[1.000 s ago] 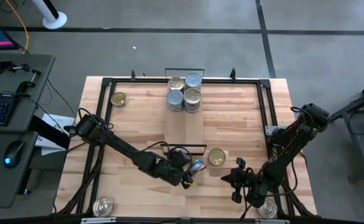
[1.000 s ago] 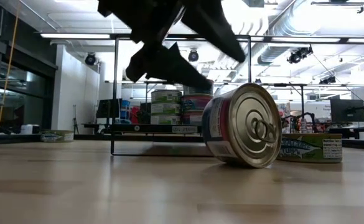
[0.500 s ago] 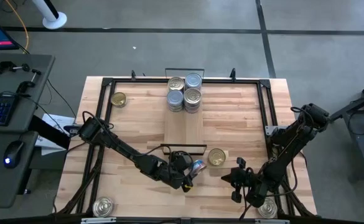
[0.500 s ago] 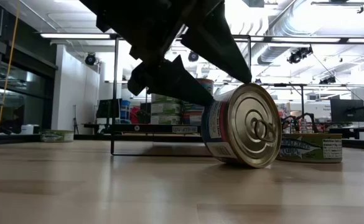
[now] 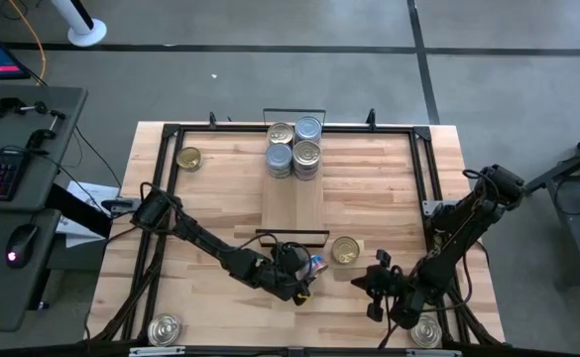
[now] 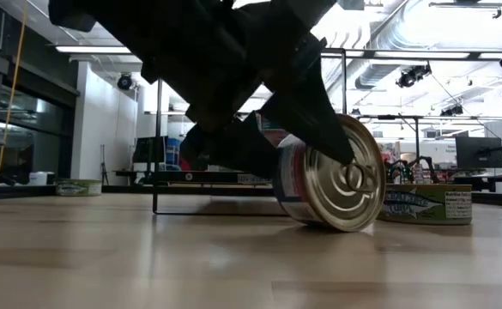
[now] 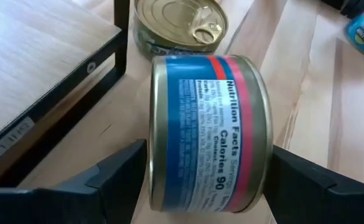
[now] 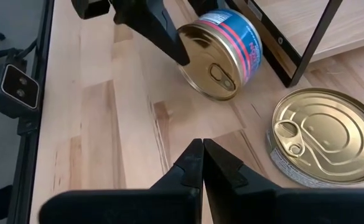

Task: Stack canned seafood by type on shelf
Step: Stack the pink and blue tuna can on top of the pink and blue tuna can on the shelf

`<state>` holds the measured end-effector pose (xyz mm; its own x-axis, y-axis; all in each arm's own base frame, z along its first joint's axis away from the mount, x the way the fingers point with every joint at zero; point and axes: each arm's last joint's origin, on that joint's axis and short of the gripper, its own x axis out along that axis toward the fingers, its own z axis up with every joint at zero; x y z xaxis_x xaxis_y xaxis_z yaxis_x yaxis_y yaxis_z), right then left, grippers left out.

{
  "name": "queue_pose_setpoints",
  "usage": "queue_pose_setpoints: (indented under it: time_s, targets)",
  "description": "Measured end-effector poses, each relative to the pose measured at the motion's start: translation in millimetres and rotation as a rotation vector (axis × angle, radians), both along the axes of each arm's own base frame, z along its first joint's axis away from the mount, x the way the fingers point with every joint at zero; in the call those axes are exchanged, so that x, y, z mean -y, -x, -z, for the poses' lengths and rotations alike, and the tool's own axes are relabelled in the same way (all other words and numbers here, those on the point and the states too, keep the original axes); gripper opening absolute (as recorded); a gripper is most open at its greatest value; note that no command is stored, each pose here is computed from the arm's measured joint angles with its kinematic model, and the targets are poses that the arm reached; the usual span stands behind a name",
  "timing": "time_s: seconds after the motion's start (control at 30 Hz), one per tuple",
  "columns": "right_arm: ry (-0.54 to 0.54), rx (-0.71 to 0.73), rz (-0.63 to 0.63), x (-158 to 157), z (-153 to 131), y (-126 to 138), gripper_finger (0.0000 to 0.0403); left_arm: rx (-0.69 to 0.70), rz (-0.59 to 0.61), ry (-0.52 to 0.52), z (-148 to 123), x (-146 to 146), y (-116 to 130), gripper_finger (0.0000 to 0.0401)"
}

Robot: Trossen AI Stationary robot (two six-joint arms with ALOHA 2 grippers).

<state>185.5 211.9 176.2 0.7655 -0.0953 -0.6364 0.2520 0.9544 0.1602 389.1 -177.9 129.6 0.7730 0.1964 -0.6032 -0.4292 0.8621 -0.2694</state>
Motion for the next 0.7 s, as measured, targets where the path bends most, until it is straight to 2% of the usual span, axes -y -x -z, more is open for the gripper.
queue_pose_setpoints:
  time_s: [0.17,0.33,0.43,0.53,0.63,0.7]
  targets:
    - [-0.001,0.001,0.003,0,0,-1,0.0,-0.011,0.025,-0.045,-1,1,1,0.0264]
    - [0.0,0.001,0.005,1,0,-1,0.0,-0.001,0.043,-0.058,-4,4,2,0.017]
    - [-0.021,0.004,0.021,1,0,-1,0.0,-0.007,0.071,-0.043,-6,6,3,0.0173]
    - [-0.051,0.007,0.044,1,0,-1,0.0,-0.04,0.212,-0.001,-20,10,8,0.0173]
    - [-0.076,0.009,0.056,0,0,-1,0.0,-0.064,0.397,0.053,-52,18,23,0.0173]
    - [-0.09,0.013,0.052,-1,-1,-2,0.0,-0.094,0.498,0.078,-78,24,43,0.0173]
